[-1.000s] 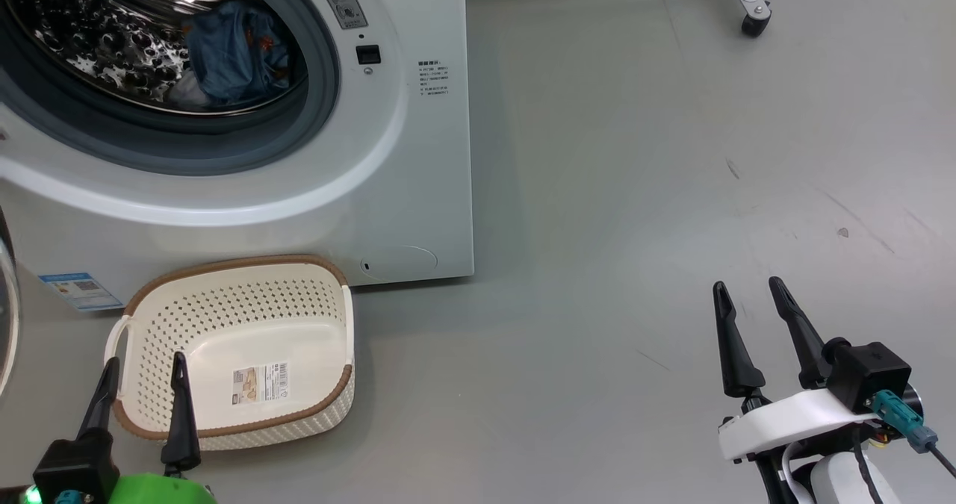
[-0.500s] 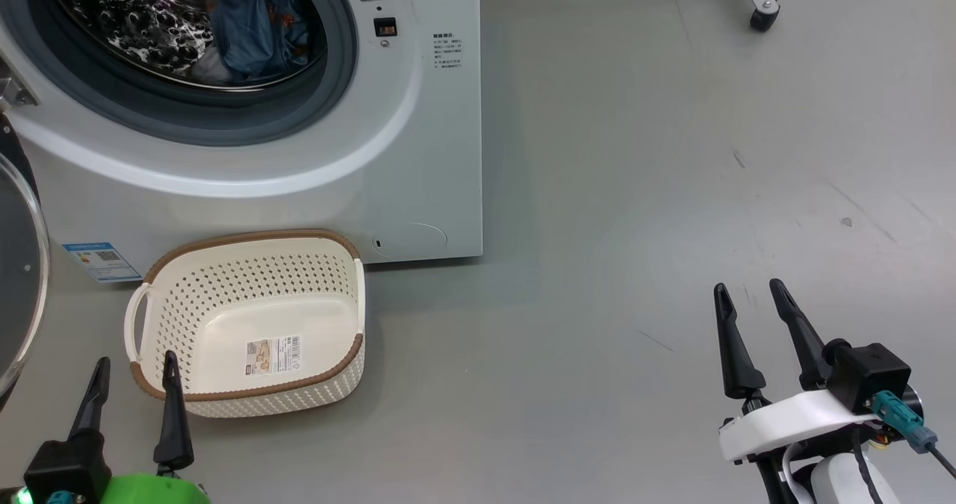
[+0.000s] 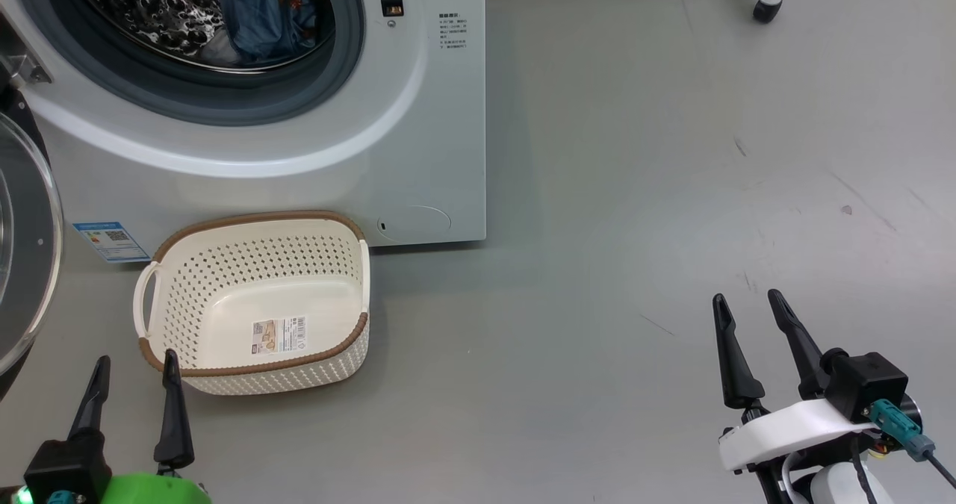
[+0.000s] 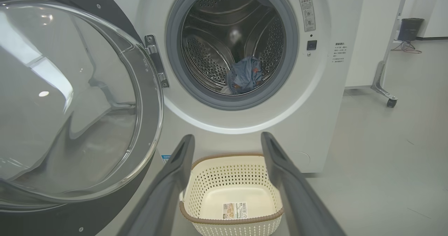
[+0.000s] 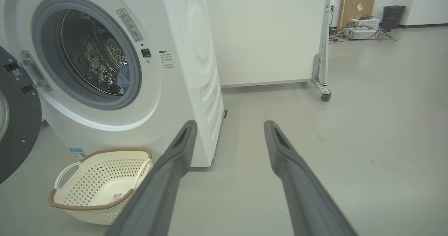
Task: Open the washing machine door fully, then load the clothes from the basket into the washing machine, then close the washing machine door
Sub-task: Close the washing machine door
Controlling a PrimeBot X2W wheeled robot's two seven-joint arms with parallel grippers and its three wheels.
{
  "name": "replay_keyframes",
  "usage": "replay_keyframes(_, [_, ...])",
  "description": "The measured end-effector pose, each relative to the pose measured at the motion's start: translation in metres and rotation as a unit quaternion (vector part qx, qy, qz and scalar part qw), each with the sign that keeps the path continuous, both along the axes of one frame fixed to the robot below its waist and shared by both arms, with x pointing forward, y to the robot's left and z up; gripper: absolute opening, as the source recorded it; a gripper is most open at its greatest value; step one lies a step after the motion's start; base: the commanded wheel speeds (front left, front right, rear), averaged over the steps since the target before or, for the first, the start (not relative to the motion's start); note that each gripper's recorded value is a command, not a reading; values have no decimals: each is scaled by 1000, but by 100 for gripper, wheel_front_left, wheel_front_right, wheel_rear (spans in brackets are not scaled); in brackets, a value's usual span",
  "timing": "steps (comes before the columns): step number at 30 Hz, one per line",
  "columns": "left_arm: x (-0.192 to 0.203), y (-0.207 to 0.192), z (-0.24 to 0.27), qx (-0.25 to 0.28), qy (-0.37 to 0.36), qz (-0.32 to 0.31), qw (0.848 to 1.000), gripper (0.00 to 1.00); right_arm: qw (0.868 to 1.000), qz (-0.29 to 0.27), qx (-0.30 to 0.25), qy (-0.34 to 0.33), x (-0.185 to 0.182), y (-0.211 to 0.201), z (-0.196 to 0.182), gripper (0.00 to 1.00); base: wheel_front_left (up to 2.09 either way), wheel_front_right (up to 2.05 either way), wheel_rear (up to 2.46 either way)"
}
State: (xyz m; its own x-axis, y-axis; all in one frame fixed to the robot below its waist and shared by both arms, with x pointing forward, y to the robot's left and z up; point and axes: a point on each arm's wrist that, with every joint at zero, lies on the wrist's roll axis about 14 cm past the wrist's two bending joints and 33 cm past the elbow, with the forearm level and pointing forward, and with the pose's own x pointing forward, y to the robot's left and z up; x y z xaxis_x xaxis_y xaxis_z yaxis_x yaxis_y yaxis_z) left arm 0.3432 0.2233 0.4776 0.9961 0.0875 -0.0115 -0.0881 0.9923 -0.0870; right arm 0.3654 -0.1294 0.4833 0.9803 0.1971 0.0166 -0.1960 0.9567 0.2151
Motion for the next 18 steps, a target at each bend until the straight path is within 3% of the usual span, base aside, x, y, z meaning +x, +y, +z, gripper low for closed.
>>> replay_keyframes(18, [-1, -6, 0, -3, 0, -7, 1000, 100, 1000, 2, -1, 1, 3, 1, -1, 100, -3, 3, 0])
